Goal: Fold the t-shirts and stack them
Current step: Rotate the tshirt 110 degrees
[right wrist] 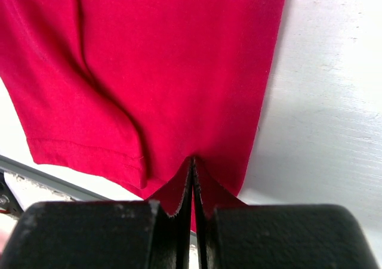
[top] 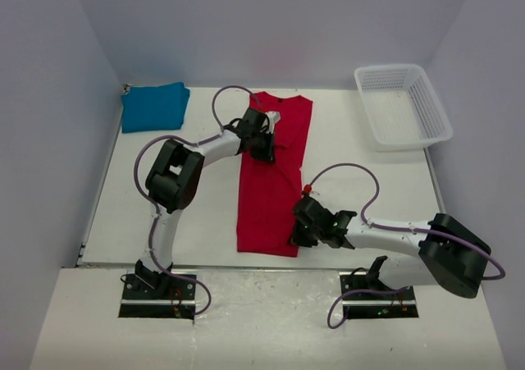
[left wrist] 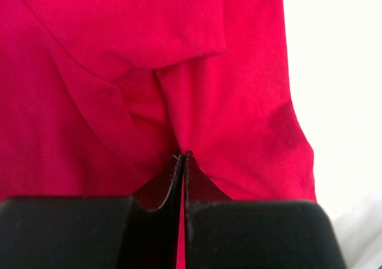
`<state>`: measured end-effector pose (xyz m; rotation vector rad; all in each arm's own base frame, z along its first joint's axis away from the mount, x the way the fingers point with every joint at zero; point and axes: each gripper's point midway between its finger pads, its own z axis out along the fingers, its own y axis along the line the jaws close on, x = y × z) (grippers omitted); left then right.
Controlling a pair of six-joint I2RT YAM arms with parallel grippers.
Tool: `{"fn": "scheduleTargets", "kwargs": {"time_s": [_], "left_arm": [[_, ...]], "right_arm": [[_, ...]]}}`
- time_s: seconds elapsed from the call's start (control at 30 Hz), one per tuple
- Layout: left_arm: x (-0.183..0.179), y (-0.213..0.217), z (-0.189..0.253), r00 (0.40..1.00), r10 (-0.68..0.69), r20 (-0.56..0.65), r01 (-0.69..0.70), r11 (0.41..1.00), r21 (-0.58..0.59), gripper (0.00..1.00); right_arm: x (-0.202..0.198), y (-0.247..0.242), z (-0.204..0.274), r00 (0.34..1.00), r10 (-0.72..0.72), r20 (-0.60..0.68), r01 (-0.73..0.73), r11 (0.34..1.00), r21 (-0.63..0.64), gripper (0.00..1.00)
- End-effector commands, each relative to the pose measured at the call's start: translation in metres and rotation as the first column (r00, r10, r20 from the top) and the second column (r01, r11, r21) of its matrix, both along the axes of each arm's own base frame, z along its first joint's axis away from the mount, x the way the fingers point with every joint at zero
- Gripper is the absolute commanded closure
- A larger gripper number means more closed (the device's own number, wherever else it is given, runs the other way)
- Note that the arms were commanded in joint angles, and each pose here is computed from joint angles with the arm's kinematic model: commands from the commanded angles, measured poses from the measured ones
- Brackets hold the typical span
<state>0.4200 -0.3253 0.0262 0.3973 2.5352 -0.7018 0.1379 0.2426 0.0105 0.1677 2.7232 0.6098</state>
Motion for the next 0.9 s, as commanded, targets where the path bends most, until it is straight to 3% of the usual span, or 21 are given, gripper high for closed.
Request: {"fn": "scheduleTargets", "kwargs": {"time_s": [0.0, 0.23, 0.3, 0.37, 0.47, 0.57, 0.73, 0.87], "left_arm": [[0.007, 0.003, 0.031, 0.996, -0.009, 0.085, 0.011, 1.000, -0.017, 1.00], [-0.003, 0.009, -0.006, 1.000, -0.015, 0.003, 0.015, 0.999, 0.034, 1.00], [-0.006, 0.008, -0.008, 1.000, -0.022, 0.010, 0.022, 1.000, 0.016, 0.93], [-0.010, 0.007, 0.004, 0.999, -0.029, 0.033, 0.030, 0.999, -0.015, 0.87], [-0.009, 0.003, 0.033, 0.995, -0.030, 0.096, 0.036, 0.997, -0.062, 0.64], [-0.008, 0.005, 0.066, 0.988, -0.010, 0.155, 0.024, 0.996, -0.089, 0.53], [-0.007, 0.003, 0.107, 0.974, -0.010, 0.225, 0.041, 0.990, -0.133, 0.48], [0.004, -0.010, 0.109, 0.973, -0.041, 0.227, 0.076, 0.986, -0.147, 0.50]], "right_arm": [[-0.019, -0.028, -0.027, 0.997, -0.002, -0.079, -0.008, 0.993, -0.117, 1.00], [-0.019, -0.025, -0.026, 0.996, 0.004, -0.084, -0.013, 0.994, -0.110, 1.00], [-0.019, -0.025, -0.027, 0.997, 0.003, -0.083, -0.012, 0.994, -0.111, 1.00], [-0.020, -0.025, -0.029, 0.996, 0.008, -0.088, -0.018, 0.993, -0.117, 1.00], [-0.021, -0.025, -0.033, 0.995, 0.014, -0.097, -0.025, 0.993, -0.119, 1.00], [-0.023, -0.026, -0.038, 0.994, 0.016, -0.107, -0.029, 0.992, -0.123, 1.00], [-0.025, -0.026, -0.039, 0.993, 0.020, -0.113, -0.034, 0.992, -0.121, 1.00], [-0.024, -0.026, -0.037, 0.994, 0.021, -0.107, -0.034, 0.991, -0.126, 1.00]]}}
